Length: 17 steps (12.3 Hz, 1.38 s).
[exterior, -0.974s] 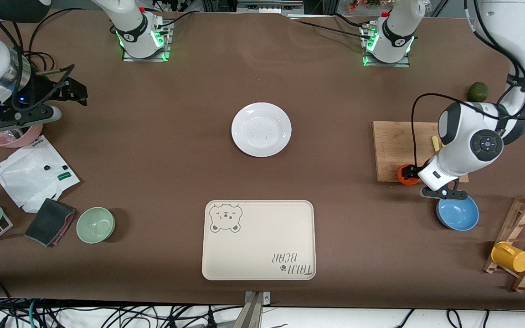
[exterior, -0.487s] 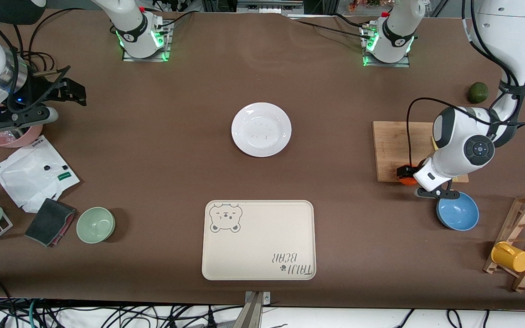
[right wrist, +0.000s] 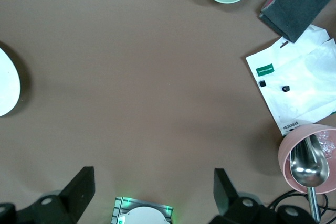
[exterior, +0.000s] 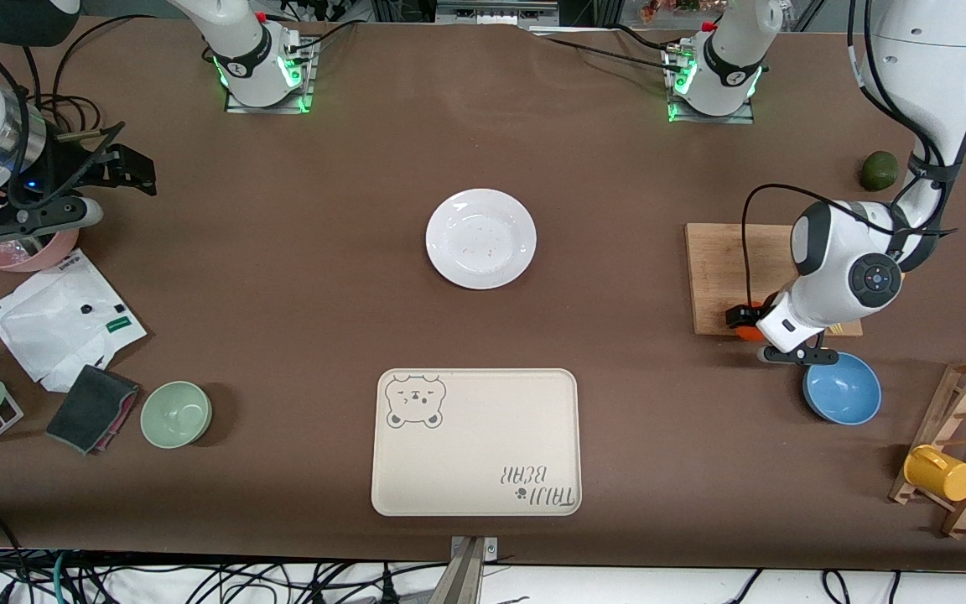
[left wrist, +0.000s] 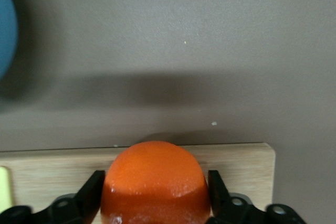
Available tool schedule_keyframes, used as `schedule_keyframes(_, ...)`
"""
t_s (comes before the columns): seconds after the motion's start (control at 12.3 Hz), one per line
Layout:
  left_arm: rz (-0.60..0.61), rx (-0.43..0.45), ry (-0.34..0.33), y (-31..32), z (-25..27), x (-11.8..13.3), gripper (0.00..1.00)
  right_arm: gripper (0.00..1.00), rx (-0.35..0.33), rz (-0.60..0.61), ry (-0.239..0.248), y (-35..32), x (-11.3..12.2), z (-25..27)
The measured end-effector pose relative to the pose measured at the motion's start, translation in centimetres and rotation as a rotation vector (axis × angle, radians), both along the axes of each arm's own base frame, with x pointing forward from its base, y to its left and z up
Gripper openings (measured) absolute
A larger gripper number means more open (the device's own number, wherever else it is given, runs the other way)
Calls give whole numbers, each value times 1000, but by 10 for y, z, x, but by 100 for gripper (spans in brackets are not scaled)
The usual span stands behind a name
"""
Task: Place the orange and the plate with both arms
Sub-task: 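Close the left gripper on the orange and lift it, then carry the orange with the left gripper over the white plate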
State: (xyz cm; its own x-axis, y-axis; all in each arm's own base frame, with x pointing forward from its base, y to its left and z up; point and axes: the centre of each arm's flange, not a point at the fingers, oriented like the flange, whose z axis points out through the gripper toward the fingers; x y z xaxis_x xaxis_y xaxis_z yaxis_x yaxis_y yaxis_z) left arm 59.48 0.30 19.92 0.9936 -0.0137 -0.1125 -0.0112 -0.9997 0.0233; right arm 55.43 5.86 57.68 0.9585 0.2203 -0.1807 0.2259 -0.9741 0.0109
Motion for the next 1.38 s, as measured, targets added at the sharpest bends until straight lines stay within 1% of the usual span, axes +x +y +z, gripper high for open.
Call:
schedule_keyframes(0.32,3,-17,-7,-8,4,2,78,100,0,0,0,0,0,0)
schedule_keyframes(0.49,-6,-29,-11,-28,27,8,78,100,1,0,1,0,0,0)
schedule_keyframes(0.73,82,-37,56,-102,82,8,78,100,1,-1,1,-1,0,0)
schedule_keyframes(0.81,125,-41,61,-133,95,4,78,100,1,-2,1,-1,0,0)
schedule_keyframes(0.89,172,-48,65,-169,104,-3,78,100,1,-2,1,-1,0,0)
schedule_keyframes(1.06,258,-59,81,-237,116,-25,78,100,1,-3,1,-2,0,-1)
schedule_keyframes(1.22,334,-53,93,-298,125,-51,78,100,2,-3,2,-8,1,-1)
schedule_keyframes(1.38,392,-41,108,-371,126,-83,78,100,2,-5,2,-10,1,-1)
